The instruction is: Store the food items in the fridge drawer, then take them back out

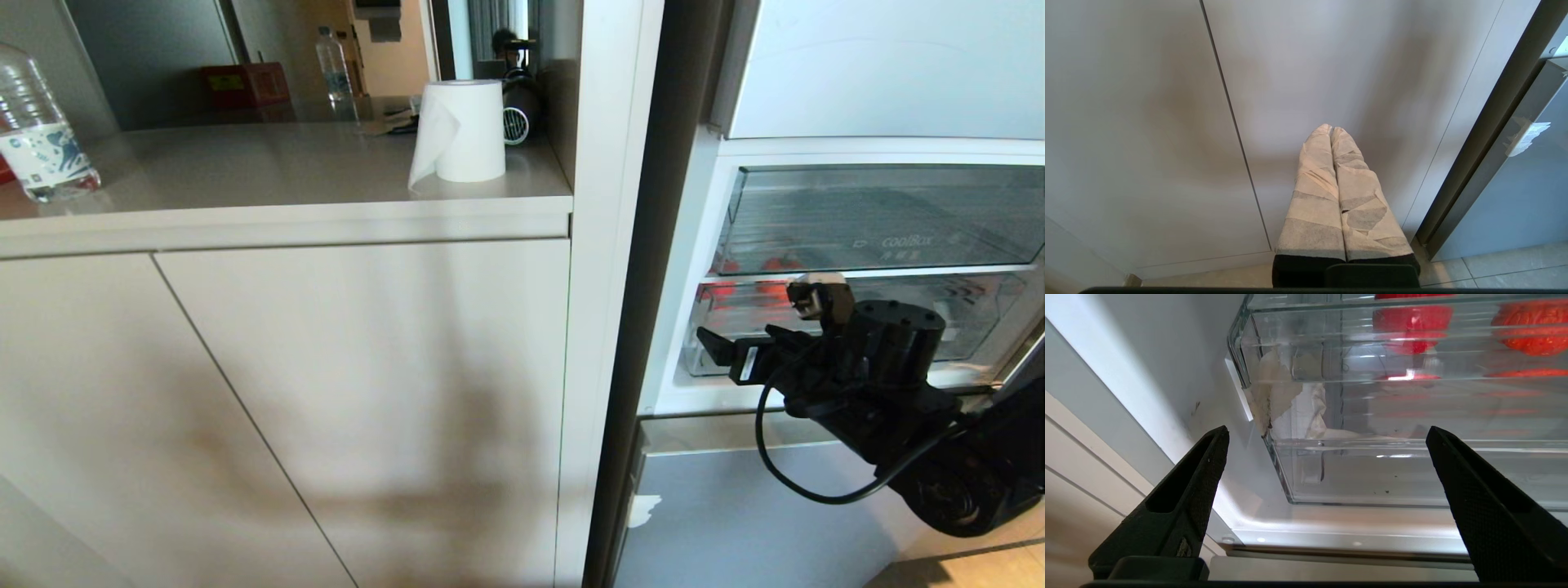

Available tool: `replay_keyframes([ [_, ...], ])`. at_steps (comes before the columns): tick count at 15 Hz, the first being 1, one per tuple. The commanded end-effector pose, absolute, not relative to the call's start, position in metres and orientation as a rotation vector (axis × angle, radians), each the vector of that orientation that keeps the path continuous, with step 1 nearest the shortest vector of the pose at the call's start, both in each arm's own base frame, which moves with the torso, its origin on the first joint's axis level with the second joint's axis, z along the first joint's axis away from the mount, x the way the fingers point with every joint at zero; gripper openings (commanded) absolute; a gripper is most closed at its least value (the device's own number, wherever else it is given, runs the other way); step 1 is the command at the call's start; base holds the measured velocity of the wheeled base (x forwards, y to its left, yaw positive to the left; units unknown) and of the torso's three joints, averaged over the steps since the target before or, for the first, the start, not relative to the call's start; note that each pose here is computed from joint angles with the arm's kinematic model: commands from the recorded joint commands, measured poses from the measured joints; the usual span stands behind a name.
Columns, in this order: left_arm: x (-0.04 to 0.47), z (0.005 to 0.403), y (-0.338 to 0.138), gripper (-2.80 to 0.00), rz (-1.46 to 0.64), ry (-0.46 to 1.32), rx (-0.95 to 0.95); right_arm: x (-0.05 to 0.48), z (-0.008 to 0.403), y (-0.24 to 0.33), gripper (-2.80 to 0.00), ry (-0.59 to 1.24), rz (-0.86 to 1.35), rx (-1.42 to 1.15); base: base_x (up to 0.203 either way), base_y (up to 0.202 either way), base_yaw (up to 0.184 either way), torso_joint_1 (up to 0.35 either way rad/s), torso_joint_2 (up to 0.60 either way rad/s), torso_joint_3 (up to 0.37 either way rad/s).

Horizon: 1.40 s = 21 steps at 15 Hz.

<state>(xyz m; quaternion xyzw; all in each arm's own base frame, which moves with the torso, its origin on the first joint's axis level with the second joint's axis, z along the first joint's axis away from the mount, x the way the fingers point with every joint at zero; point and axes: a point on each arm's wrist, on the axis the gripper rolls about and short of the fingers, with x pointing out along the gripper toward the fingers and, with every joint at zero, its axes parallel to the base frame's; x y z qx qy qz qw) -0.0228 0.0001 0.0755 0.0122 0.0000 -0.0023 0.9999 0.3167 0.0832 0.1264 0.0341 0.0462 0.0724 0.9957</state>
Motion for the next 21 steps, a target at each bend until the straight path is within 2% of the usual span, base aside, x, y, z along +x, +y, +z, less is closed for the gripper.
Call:
replay_keyframes([
  [1, -0.023, 0.076, 0.0, -2.8, -0.004, 0.001, 0.025, 0.318, 0.127, 0.085, 0.0, 0.082, 0.148, 0.071, 0.0, 0.0, 0.0, 0.0, 0.0, 0.0],
  [12, -0.023, 0.075, 0.0, -2.8, -0.005, 0.001, 0.025, 0.327, 0.129, 0.103, 0.0, 0.056, 0.192, 0.08, 0.0, 0.0, 0.0, 0.0, 0.0, 0.0],
  [13, -0.023, 0.076, 0.0, -2.8, -0.005, 0.001, 0.025, 0.327, 0.13, 0.104, -2.8, 0.052, 0.191, 0.081, 0.0, 0.0, 0.0, 0.0, 0.0, 0.0],
  [21, -0.023, 0.076, 0.0, -2.8, -0.005, 0.001, 0.025, 0.334, 0.13, 0.12, -2.8, 0.036, 0.18, 0.083, 0.0, 0.0, 0.0, 0.0, 0.0, 0.0],
])
